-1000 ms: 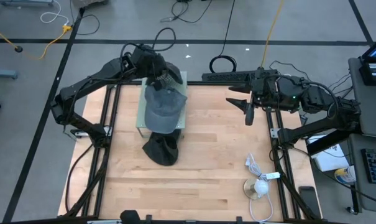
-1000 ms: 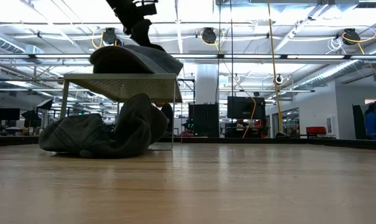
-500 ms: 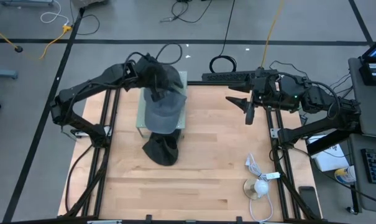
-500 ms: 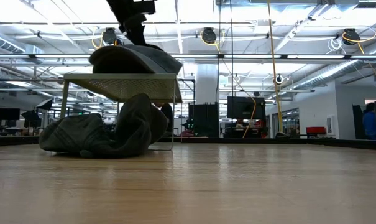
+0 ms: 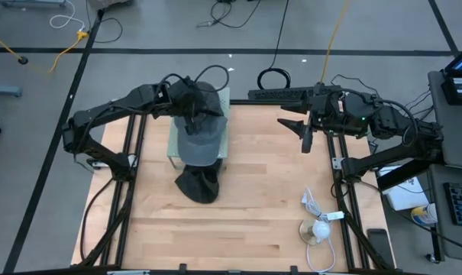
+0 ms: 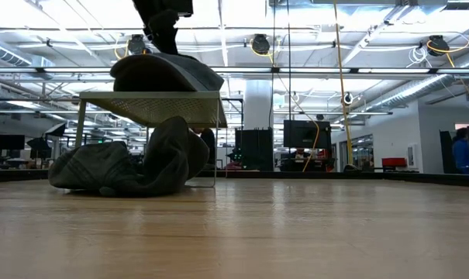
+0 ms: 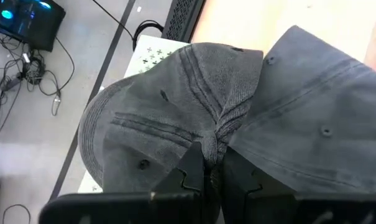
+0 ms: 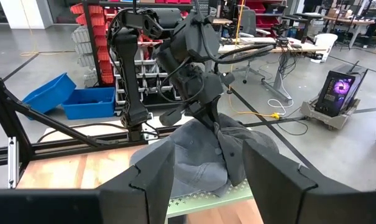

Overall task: Pick & Place hat
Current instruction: Put the bottom black cap on the shelf, then stack the black cap on the black cap on the shelf

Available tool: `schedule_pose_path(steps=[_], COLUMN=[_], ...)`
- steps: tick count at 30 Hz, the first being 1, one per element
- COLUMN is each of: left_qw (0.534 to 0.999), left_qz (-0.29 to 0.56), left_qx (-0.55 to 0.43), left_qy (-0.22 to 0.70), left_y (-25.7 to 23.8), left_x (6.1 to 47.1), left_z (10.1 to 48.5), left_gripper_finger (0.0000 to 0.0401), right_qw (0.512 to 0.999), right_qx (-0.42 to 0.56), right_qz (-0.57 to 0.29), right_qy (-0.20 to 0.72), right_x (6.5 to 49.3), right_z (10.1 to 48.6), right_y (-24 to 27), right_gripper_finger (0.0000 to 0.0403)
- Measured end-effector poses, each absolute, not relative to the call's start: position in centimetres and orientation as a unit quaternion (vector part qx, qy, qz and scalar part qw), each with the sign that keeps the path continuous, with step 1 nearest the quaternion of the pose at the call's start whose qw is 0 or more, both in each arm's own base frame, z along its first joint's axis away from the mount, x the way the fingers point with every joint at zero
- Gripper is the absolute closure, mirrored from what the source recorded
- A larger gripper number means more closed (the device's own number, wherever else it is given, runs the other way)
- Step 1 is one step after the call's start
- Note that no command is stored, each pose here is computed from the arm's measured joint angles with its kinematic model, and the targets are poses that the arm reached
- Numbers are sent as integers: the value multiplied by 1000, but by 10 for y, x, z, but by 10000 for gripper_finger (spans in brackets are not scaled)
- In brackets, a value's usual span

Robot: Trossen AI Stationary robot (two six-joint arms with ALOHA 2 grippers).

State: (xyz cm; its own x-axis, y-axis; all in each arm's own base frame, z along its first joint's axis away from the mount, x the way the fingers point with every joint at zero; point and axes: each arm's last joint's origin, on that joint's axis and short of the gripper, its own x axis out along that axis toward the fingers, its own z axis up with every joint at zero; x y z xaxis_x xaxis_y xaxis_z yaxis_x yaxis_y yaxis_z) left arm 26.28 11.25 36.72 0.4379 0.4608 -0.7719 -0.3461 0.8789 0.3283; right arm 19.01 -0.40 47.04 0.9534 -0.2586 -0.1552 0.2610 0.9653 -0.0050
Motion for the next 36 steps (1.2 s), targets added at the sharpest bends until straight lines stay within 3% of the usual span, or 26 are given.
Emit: schedule_pose_path(steps=[14, 29, 36], left_qw=[834, 847, 863], left_qz=[244, 244, 180], left_qx=[52, 58, 33], left_qy=[492, 469, 471], left_y=[105, 102, 96], left_x=[274, 277, 272], left_z=[308, 327, 353], left_gripper_finger=[380, 200, 147], right_qw=[988, 988, 988], right_qx=[8, 7, 7], right_qz=[-130, -131, -131], right_qy=[78, 83, 83], right_x=[191, 190, 191], right_z=[470, 469, 469], right_y=[-4, -4, -4], right_gripper_finger=[222, 222, 222])
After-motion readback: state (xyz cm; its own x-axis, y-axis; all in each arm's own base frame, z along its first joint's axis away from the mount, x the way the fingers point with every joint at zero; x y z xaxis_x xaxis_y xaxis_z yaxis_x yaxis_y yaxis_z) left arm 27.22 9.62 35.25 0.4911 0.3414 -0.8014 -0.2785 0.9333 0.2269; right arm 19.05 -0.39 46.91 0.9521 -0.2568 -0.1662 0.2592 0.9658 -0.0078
